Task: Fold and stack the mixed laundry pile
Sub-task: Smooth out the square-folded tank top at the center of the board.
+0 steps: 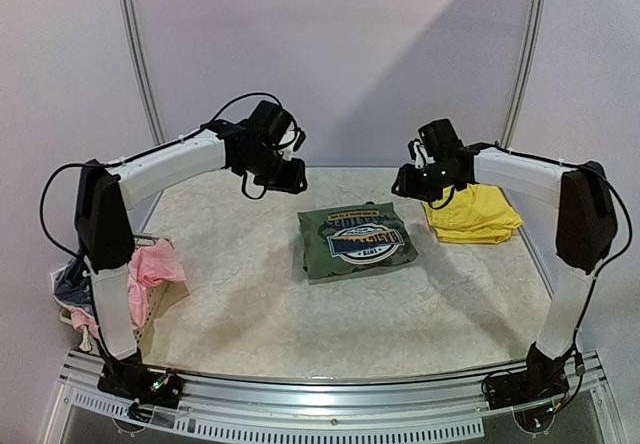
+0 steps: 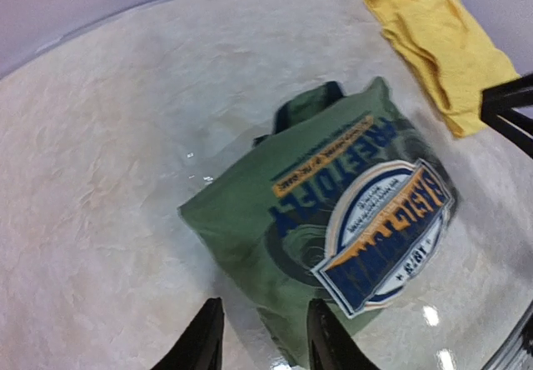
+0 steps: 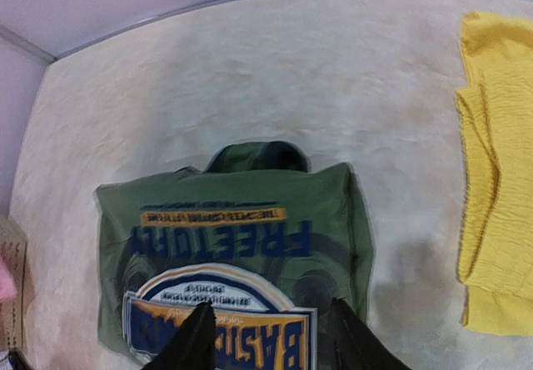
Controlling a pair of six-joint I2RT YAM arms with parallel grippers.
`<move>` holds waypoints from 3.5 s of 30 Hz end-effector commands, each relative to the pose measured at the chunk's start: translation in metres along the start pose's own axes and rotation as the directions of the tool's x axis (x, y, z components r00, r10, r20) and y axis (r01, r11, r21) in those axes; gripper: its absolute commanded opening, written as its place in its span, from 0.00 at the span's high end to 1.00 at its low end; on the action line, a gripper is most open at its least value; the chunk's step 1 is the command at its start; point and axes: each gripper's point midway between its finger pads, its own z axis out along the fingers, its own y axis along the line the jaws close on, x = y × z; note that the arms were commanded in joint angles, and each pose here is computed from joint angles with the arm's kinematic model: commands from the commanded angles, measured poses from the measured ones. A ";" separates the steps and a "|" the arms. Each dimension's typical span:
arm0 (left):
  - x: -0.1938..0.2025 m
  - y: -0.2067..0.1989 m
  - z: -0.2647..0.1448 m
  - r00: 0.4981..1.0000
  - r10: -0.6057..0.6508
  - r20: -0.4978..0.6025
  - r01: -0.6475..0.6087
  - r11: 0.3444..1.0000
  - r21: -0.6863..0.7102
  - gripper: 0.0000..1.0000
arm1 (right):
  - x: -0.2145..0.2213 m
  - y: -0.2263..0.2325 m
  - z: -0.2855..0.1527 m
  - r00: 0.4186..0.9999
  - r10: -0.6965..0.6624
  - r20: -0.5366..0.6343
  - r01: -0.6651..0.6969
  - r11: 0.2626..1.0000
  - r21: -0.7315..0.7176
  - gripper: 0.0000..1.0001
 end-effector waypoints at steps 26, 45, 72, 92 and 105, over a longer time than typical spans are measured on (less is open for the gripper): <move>0.144 -0.093 0.103 0.961 0.120 -0.248 -0.090 0.988 0.129 0.82 | 0.159 -0.030 0.061 0.918 -0.063 -0.391 0.010 0.991 -0.137 0.94; 0.156 -0.037 0.074 0.950 0.182 -0.254 -0.218 0.968 -0.121 0.85 | 0.146 -0.008 -0.001 0.952 -0.049 -0.304 -0.020 0.975 -0.220 0.64; 0.169 0.032 0.068 0.931 0.216 -0.295 -0.299 0.915 -0.270 0.87 | 0.170 0.014 -0.013 0.942 -0.108 -0.317 0.031 0.971 -0.238 0.68; 0.039 -0.010 0.053 0.983 0.125 -0.138 -0.109 0.987 0.119 0.77 | 0.047 0.055 0.042 0.969 -0.078 -0.235 -0.009 0.938 -0.346 0.66; 0.038 -0.010 0.125 0.972 -0.003 -0.236 0.041 0.987 0.155 0.77 | 0.065 0.018 0.115 0.932 -0.032 -0.361 -0.078 0.954 -0.288 0.70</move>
